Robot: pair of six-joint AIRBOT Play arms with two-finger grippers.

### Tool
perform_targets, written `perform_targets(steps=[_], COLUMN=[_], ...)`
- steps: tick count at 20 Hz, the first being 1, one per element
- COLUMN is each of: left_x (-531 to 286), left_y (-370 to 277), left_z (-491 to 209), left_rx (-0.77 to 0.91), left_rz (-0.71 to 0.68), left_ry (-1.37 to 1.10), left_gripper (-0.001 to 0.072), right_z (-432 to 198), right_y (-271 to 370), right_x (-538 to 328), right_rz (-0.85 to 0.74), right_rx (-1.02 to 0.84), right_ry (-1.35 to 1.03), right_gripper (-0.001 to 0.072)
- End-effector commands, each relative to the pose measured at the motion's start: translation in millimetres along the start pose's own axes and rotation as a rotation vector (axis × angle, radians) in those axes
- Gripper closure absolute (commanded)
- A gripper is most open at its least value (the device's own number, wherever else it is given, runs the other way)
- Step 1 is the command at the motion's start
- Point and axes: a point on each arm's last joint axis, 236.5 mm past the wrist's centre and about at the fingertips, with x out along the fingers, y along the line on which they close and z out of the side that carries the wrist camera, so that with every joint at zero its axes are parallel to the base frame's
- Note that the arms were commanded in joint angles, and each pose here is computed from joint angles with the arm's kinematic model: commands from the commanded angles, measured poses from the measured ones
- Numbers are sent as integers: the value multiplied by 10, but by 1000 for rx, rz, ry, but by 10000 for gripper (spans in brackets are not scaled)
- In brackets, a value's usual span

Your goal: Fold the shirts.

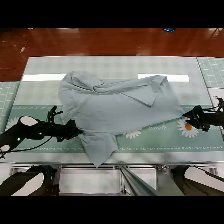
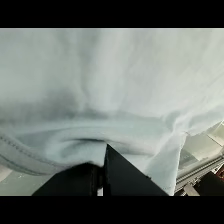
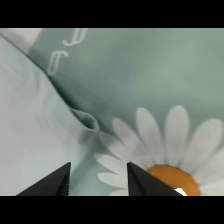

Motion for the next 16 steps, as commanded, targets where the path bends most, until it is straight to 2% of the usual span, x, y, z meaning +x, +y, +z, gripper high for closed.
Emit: perform_targets(steps=[1,8,9,10,11,14,16], left_x=[0,-2,-3,-5,-13,-142,-448], left_y=[-7,-19,-39,-50,-64,-290,-711], left_z=[-7,44,48,53,67,259,540], left_rx=[-2,-6,-10,-11,-3,71,170], left_rz=[-2,-6,-14,-18,-19,-46,-100], left_ry=[3,-18,-19,-21,-24,-74,-158], left_gripper=[688,688,688,688,688,688,688], right_z=[120,209,219,216,214,261,446], right_y=[152,484,581,657,753,1098,1516], right_x=[59,279,321,343,334,134,-261], right_rz=[84,142,156,160,169,209,257], right_rx=[-4,-37,-51,-74,-109,-231,-338], right_ry=[-36,-24,-16,-6,0,21,-54], right_gripper=[296,317,404,566,685,686,686])
